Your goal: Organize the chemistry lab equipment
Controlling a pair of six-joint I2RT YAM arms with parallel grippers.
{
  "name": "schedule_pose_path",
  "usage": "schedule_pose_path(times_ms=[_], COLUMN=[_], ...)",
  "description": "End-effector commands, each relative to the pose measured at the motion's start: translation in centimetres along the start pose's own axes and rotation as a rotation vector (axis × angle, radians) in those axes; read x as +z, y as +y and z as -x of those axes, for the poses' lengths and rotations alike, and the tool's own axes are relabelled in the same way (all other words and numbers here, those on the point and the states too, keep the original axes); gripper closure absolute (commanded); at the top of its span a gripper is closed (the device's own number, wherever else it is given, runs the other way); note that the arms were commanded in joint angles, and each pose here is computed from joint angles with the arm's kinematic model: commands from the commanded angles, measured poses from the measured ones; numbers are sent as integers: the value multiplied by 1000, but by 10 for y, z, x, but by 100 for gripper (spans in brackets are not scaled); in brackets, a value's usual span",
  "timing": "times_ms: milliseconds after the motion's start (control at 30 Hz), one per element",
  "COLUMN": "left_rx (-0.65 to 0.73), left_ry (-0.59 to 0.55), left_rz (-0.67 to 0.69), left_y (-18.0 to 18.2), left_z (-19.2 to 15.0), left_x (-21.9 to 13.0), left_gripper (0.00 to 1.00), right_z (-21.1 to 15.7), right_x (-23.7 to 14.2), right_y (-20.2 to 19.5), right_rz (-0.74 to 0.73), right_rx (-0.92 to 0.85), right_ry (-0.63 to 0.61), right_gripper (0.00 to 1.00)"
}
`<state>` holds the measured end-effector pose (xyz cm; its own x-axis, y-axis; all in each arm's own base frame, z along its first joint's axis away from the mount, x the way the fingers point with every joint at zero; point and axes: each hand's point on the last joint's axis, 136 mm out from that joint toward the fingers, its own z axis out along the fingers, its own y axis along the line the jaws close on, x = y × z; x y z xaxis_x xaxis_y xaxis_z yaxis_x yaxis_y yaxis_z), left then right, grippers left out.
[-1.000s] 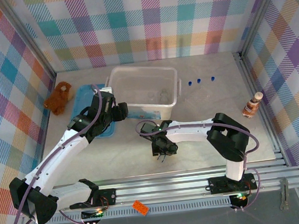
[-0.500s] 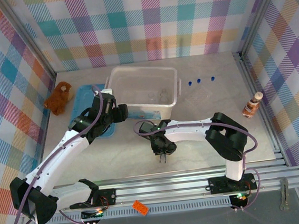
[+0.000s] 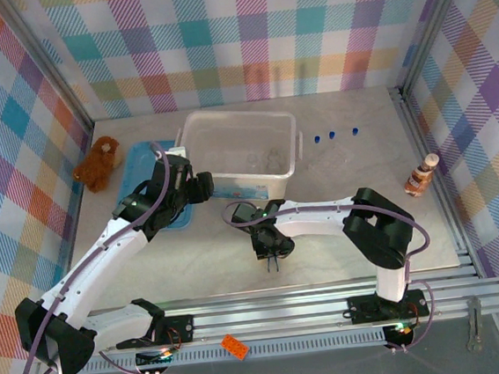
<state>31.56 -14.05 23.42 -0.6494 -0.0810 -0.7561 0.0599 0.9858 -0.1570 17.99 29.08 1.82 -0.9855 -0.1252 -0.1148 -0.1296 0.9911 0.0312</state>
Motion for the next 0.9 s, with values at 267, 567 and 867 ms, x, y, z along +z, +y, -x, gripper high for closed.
schedule_pose_path(times_ms=[267,567,867], left_rx=[-11,-10,-10], left_ry=[-20,-17,-17], left_rz=[-14,-18,-18], left_y=[-2,-3,-2], left_z=[2,1,1], left_x=[-2,-2,-3], left_gripper=[23,23,23], right_z=[-14,-24,-16], right_x=[-8,-4,-8], right_y=[-5,1,-3], right_rz=[-16,-43,-79], right_rx=[2,-23,-50], right_ry=[27,37,5], right_gripper=[63,66,77])
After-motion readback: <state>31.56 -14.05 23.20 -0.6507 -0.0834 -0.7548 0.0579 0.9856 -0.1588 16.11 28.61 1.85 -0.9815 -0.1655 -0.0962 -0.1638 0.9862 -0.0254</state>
